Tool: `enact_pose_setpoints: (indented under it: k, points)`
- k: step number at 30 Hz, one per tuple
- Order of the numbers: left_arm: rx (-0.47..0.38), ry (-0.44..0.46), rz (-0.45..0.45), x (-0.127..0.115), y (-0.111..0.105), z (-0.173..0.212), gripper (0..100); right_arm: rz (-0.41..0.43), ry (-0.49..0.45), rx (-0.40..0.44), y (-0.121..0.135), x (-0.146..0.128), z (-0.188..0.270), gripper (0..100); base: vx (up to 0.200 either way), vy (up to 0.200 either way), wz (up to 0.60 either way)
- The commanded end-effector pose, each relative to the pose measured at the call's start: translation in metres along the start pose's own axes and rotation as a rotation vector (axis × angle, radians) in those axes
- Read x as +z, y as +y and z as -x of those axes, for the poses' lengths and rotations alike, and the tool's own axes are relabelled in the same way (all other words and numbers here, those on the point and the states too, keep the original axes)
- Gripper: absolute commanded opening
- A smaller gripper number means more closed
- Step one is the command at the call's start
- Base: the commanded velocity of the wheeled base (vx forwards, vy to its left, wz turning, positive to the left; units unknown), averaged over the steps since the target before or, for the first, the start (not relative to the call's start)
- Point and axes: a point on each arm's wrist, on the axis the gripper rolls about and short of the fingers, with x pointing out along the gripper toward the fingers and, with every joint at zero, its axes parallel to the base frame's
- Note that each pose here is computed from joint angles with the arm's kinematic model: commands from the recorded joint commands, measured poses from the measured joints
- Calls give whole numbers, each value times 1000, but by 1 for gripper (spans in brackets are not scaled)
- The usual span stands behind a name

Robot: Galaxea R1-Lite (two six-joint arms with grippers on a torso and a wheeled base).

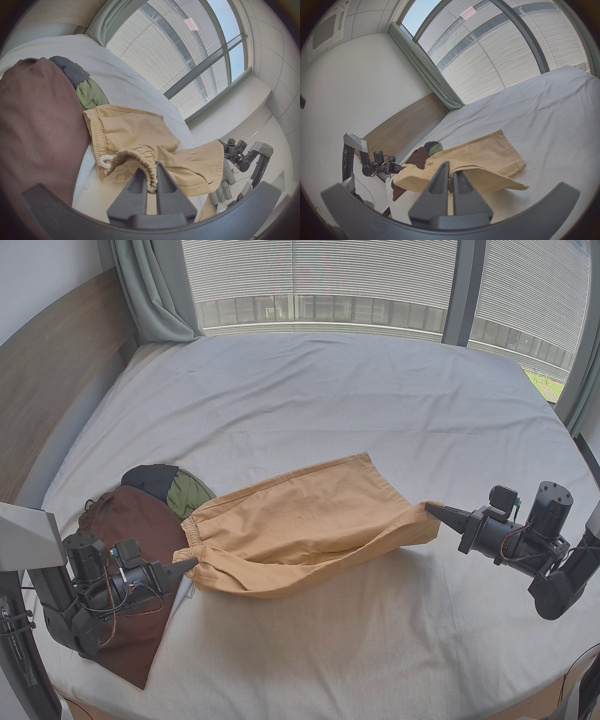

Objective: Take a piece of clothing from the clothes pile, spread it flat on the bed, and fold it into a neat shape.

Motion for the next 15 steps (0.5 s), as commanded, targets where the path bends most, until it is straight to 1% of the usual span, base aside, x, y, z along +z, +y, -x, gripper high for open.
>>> enact_pose_setpoints:
  k: [1, 11, 15]
  points:
    - [0, -5, -2, 1, 0, 0, 0, 8, -12, 3, -2, 6, -6, 0, 0, 0, 0]
    - [-3, -14, 8, 4, 0, -2, 0, -3, -46, 12, -9, 24, -23, 0, 0, 0, 0]
    - [-6, -15, 5, 4, 0, -2, 0, -24, -26, 4, -13, 24, -29, 0, 0, 0, 0]
